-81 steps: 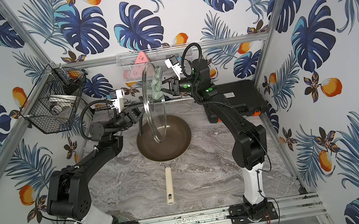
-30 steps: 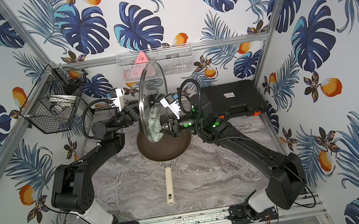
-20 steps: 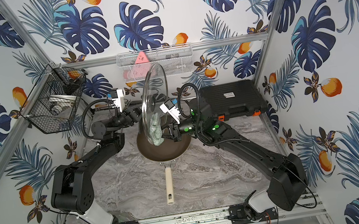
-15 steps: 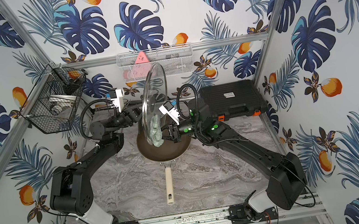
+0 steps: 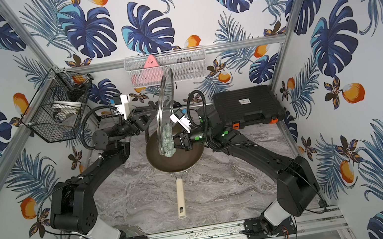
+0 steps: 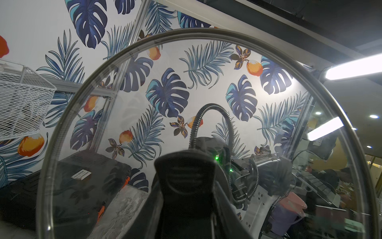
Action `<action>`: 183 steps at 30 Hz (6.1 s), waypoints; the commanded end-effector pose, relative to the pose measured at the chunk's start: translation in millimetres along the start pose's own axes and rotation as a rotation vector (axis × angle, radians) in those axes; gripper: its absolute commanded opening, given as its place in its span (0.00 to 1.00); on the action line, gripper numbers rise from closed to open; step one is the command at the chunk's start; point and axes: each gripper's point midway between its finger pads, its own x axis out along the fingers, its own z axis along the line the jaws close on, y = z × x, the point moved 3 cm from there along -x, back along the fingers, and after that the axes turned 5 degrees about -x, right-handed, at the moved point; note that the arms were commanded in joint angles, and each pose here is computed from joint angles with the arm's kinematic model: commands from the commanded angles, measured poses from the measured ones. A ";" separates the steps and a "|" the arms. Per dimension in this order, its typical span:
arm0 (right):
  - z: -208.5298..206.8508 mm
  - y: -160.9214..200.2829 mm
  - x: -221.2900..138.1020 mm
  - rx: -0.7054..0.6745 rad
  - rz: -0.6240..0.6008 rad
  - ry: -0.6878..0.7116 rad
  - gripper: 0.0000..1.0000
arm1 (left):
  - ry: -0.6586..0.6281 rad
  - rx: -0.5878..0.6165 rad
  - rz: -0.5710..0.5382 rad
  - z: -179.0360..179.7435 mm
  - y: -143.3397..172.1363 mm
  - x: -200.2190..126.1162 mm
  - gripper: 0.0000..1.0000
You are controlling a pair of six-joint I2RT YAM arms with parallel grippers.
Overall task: Wipe the pot lid with a cloth
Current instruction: Wipe the pot lid.
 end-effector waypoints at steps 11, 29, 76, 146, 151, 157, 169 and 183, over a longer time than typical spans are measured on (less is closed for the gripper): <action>-56.2 -55.1 -27.3 0.020 -0.167 0.101 0.00 | 0.033 0.034 -0.194 -19.9 -30.6 0.0 0.00; -66.6 -85.2 -86.5 -0.020 -0.191 0.227 0.00 | -0.107 -0.058 -0.059 31.4 4.1 -7.8 0.00; -78.7 -5.9 -110.3 0.193 0.447 0.744 0.00 | -1.055 0.316 0.873 92.6 112.0 0.4 0.00; -39.0 41.0 -76.3 0.174 0.518 0.881 0.00 | -1.159 0.323 0.724 92.3 103.2 30.0 0.00; -37.6 47.4 -72.3 0.190 0.515 0.853 0.00 | -1.169 0.317 0.722 96.6 101.0 34.8 0.00; -33.2 50.4 -63.7 0.196 0.499 0.802 0.00 | -1.180 0.307 0.715 103.1 102.9 36.7 0.00; -27.9 52.2 -49.1 0.202 0.483 0.756 0.00 | -1.216 0.294 0.685 110.5 100.9 37.4 0.00; -31.6 55.7 -50.7 0.204 0.494 0.786 0.00 | -1.202 0.272 0.654 110.0 98.4 41.3 0.00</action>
